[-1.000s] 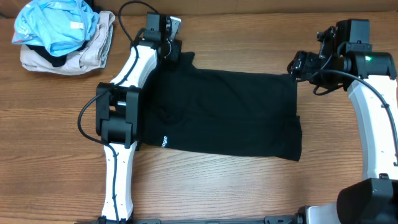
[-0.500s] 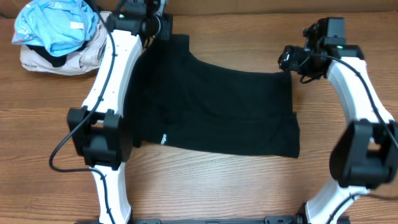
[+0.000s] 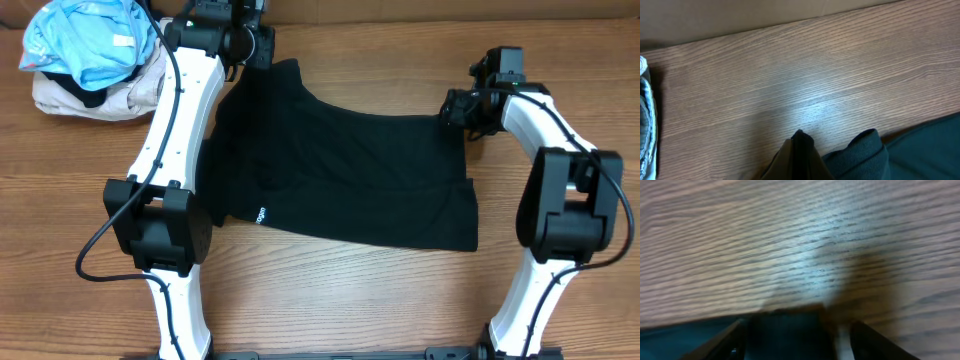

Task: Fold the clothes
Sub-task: 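Fold the shirt's back half forward over the front with both grippers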

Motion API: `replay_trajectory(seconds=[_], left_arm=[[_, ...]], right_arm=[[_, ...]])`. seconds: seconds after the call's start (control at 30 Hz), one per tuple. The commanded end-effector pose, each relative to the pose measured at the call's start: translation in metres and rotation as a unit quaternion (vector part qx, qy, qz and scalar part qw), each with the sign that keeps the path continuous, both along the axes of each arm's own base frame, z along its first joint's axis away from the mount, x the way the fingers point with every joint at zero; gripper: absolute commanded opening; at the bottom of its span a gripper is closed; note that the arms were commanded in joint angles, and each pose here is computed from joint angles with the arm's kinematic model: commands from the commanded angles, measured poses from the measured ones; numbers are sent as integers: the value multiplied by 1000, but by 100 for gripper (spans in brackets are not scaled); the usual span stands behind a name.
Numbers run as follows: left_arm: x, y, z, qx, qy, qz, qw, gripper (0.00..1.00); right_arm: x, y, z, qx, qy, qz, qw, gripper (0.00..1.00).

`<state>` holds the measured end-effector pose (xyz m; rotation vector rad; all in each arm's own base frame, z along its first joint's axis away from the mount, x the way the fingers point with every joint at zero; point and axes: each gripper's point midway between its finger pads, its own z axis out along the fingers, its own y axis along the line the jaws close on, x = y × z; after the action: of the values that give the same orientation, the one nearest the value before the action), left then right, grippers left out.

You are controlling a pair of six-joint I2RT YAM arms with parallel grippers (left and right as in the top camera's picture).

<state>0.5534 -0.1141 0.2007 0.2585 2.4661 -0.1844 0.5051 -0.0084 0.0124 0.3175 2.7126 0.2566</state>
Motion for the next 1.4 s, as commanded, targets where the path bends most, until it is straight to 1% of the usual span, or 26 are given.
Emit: replay_trajectory(seconds=[0.0, 0.03, 0.1, 0.13, 0.17, 0.2, 0.3, 0.33, 0.47, 0.63, 0.73, 0.83, 0.9, 1.0, 1.13, 1.27, 1.37], left_arm=[[0, 1, 0, 2, 0, 7, 1000, 4], [0, 1, 0, 3, 1, 7, 1000, 4], [-3, 2, -3, 4, 8, 7, 1000, 4], [-4, 2, -4, 5, 12, 7, 1000, 4], [-7, 2, -5, 6, 18, 7, 1000, 4], [-8, 3, -7, 7, 22, 7, 1000, 4], [-12, 4, -10, 9, 32, 7, 999, 4], [-13, 4, -10, 9, 34, 7, 999, 4], [-16, 5, -13, 11, 43, 7, 999, 4], [-20, 7, -15, 15, 52, 9, 999, 4], [-25, 14, -19, 18, 65, 15, 998, 4], [-34, 23, -24, 21, 89, 22, 996, 4], [-40, 28, -28, 24, 105, 25, 994, 4], [-52, 39, -34, 38, 135, 37, 989, 4], [-80, 55, -44, 63, 193, 49, 978, 4], [-105, 68, -50, 91, 244, 58, 964, 4], [-117, 70, -54, 97, 267, 57, 957, 5]], right_arm=[[3, 2, -11, -2, 0, 4, 1000, 66], [5, 4, -13, 1, -3, 5, 1000, 65], [8, 8, -13, 14, -9, 11, 1000, 60], [9, 9, -12, 18, -12, 12, 1000, 55], [10, 11, -11, 22, -15, 15, 1000, 48], [11, 13, -10, 27, -18, 17, 999, 36], [12, 15, -8, 33, -20, 20, 999, 10], [11, 15, -7, 33, -19, 20, 999, 4], [7, 12, 10, 34, -21, 15, 999, 4], [-1, 10, 58, 28, -41, 13, 999, 4], [-15, 10, 84, 24, -40, 11, 999, 4], [-31, 6, 96, 13, -22, 0, 1000, 4], [-44, 4, 97, 8, -2, -5, 1000, 4], [-68, -2, 91, 0, 51, -35, 998, 4], [-94, -5, 83, -2, 109, -64, 992, 4], [-107, -5, 81, 4, 138, -80, 987, 4], [-114, -5, 79, 6, 153, -89, 984, 4]])
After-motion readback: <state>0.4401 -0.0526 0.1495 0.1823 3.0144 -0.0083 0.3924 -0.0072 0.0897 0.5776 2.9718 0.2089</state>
